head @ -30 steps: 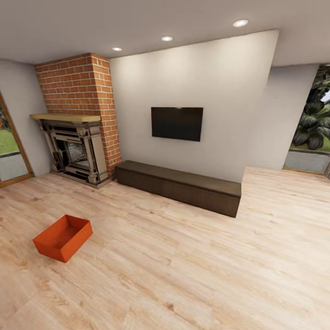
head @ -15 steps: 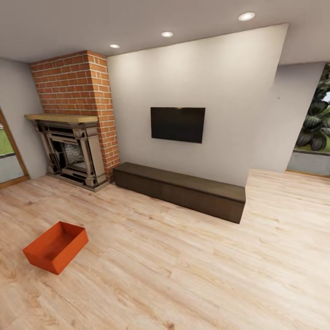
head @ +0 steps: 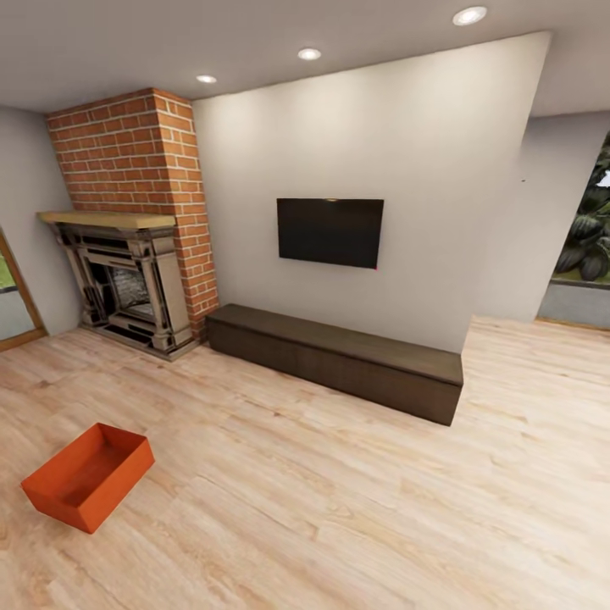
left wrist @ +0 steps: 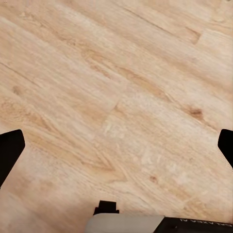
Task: Move the two storage containers from the living room to the garage. In the garage, place one container on the floor and stack the other container on top of it (either order is fine).
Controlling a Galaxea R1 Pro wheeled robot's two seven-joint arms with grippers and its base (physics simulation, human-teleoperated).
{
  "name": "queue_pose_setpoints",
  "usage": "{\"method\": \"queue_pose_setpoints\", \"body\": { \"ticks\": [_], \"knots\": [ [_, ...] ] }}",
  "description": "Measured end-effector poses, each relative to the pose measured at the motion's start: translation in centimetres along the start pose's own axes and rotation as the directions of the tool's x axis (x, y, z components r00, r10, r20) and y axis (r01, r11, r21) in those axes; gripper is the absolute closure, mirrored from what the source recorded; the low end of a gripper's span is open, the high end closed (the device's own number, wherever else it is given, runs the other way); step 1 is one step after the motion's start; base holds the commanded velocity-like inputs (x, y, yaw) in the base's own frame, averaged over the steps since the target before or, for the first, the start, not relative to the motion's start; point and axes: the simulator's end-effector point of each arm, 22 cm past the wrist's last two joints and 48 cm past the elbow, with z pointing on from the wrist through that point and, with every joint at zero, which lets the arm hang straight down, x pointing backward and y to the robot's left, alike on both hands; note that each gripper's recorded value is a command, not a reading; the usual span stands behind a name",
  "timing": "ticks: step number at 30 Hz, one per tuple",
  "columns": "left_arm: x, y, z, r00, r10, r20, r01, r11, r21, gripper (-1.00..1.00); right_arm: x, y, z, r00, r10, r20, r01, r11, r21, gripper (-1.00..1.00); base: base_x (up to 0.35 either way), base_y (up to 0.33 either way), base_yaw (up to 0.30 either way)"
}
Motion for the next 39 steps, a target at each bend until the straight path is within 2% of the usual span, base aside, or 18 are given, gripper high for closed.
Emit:
{"method": "queue_pose_setpoints", "body": {
  "ticks": [39],
  "knots": [
    [0.01,0.08,0.00,1.000,0.001,0.000,-0.001,1.000,-0.001,-1.00,0.06,0.01,-0.01,1.000,0.000,-0.001,0.000,1.000,0.000,-1.00,0.320,0.000,0.000]
  ]
}}
